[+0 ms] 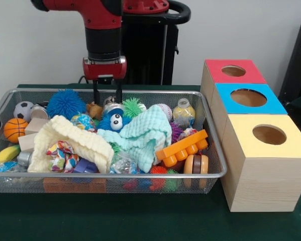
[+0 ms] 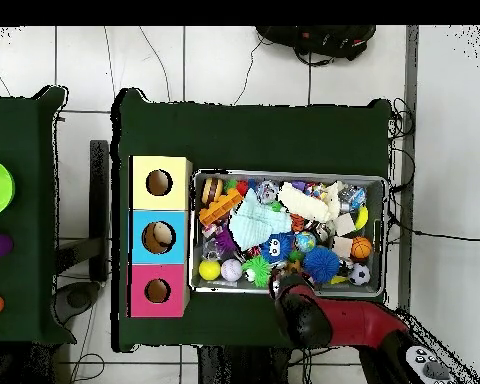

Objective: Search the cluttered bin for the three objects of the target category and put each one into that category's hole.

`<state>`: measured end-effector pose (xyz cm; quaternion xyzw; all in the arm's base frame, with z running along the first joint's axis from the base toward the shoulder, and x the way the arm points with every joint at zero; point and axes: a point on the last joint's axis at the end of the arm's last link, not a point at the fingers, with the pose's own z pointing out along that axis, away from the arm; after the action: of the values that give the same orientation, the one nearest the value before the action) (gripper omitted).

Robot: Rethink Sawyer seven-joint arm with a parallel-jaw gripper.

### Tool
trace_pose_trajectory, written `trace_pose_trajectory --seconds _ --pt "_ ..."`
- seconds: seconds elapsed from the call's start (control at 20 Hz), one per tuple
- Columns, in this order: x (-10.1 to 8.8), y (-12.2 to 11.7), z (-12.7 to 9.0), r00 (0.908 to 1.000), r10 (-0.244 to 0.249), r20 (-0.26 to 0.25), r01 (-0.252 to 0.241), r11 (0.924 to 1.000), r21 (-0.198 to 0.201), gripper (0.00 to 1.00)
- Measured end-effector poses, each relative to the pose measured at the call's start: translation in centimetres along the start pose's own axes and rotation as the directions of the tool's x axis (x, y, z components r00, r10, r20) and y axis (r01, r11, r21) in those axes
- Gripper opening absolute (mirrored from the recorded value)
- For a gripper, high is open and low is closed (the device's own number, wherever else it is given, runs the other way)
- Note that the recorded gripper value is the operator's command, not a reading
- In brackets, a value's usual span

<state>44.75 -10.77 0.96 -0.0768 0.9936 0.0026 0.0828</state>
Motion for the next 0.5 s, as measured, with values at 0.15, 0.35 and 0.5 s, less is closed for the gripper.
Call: trace_pose_trajectory --seconds 0.15,0.35,0.5 --pt "-0.1 -0.5 -0.3 1.0000 0.009 0.000 -0.009 1.0000 0.000 1.00" --pt "-0.6 -1.3 -1.0 0.9995 0.027 -0.018 -0.027 0.9996 -0.007 1.00" --pt "-1.2 -1.5 -1.5 0.9984 0.041 -0.038 -0.042 0.9990 -0.016 1.00"
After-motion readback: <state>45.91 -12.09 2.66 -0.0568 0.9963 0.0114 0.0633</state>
